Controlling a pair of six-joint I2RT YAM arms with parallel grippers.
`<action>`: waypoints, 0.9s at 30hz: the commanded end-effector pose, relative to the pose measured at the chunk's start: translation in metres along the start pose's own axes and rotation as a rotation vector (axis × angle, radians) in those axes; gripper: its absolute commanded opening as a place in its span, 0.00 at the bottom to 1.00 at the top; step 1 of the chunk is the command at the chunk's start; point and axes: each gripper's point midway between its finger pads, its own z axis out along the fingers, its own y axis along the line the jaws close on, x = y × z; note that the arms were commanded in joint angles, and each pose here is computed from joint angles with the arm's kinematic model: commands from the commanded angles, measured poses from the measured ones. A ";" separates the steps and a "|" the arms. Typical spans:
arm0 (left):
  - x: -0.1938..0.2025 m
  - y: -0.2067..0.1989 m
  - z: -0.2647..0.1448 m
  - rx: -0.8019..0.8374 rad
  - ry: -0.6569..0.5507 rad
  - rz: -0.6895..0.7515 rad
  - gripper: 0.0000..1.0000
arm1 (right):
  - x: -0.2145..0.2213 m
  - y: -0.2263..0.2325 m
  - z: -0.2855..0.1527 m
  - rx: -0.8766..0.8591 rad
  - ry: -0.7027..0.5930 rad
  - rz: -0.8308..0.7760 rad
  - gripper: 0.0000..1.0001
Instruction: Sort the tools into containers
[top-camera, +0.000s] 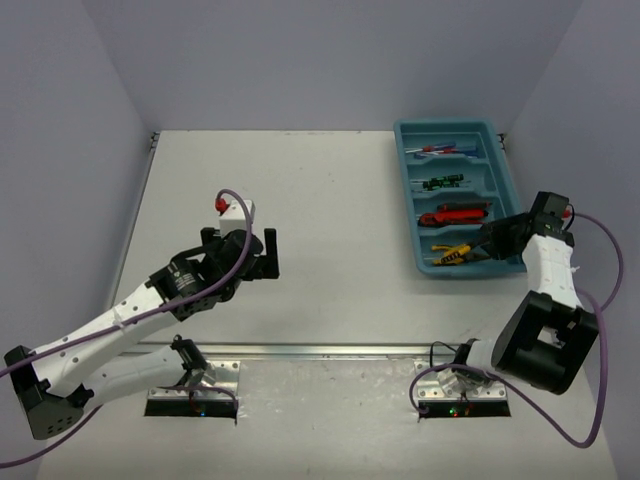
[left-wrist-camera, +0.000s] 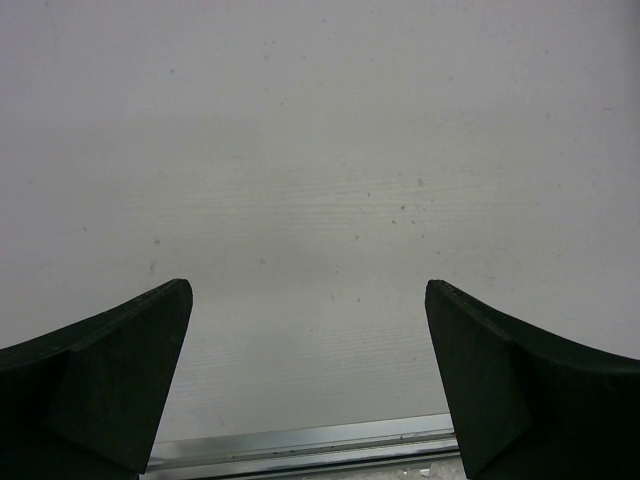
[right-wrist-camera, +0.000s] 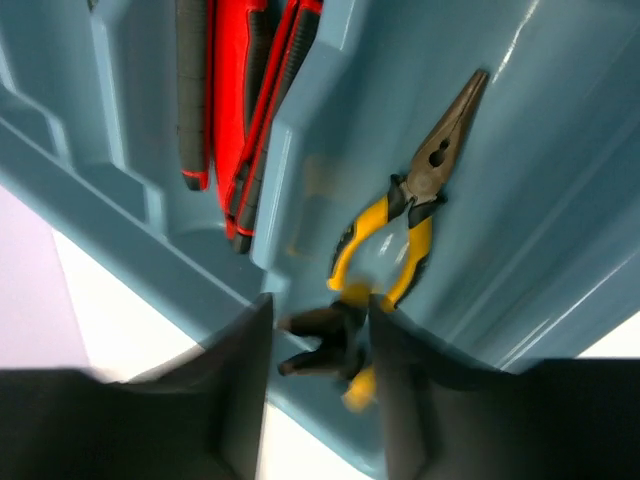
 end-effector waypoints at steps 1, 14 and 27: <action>-0.009 0.001 -0.001 -0.002 -0.041 -0.009 1.00 | -0.020 0.014 -0.007 -0.021 -0.070 -0.030 0.69; -0.048 0.055 0.005 -0.175 -0.134 -0.260 1.00 | -0.006 0.112 -0.114 -0.299 -0.256 -0.639 0.99; -0.102 0.117 -0.088 -0.226 -0.495 -0.402 1.00 | 0.058 0.072 -0.243 -0.588 -0.482 -1.116 0.99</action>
